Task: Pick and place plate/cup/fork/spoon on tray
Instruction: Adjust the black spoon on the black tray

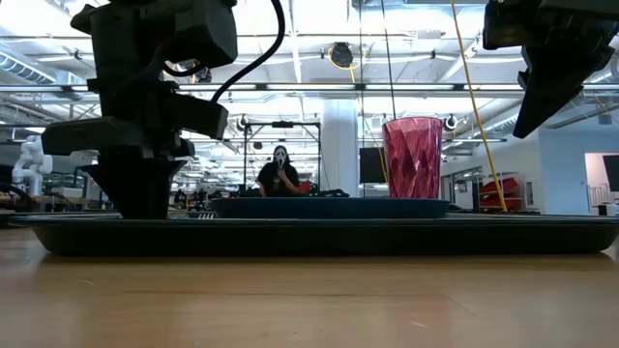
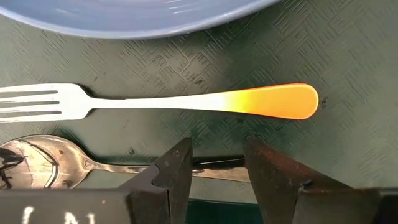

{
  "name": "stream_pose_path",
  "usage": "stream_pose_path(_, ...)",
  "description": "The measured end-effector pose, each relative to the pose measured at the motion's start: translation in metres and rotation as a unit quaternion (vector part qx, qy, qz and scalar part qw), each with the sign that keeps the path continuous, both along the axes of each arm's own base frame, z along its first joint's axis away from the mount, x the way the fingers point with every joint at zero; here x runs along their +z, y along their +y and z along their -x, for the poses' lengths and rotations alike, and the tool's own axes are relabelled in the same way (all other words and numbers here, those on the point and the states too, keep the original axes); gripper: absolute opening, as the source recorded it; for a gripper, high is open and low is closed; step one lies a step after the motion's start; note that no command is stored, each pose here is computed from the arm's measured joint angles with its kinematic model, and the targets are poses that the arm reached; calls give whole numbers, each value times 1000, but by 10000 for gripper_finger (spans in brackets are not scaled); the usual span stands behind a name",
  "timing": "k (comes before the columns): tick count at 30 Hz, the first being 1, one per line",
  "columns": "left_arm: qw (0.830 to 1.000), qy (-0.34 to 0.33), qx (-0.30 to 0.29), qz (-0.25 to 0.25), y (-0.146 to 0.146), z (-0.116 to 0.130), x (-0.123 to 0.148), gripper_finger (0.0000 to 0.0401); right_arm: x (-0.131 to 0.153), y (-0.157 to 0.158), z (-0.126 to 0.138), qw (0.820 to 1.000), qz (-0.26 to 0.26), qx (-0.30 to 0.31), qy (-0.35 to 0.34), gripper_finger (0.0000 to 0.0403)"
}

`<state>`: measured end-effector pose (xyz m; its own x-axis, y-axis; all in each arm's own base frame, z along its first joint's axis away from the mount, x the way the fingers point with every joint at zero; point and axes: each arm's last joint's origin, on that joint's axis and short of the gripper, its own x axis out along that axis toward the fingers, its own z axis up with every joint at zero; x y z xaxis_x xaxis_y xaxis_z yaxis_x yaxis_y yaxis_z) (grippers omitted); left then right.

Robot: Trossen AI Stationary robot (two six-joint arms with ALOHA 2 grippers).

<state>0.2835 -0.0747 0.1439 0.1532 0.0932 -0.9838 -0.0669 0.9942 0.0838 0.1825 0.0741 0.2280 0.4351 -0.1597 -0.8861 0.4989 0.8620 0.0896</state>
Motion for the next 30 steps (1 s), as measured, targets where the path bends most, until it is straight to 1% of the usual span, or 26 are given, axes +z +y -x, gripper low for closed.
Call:
stream_pose_path(7, 1000, 1, -15, -2, 0, 0, 0, 152, 0, 0, 0, 1000, 2, -1, -1, 130)
stream_pose_path(30, 1000, 3, -7, -16, 19, -4, 0, 152, 0, 0, 0, 1000, 1, -2, -3, 130)
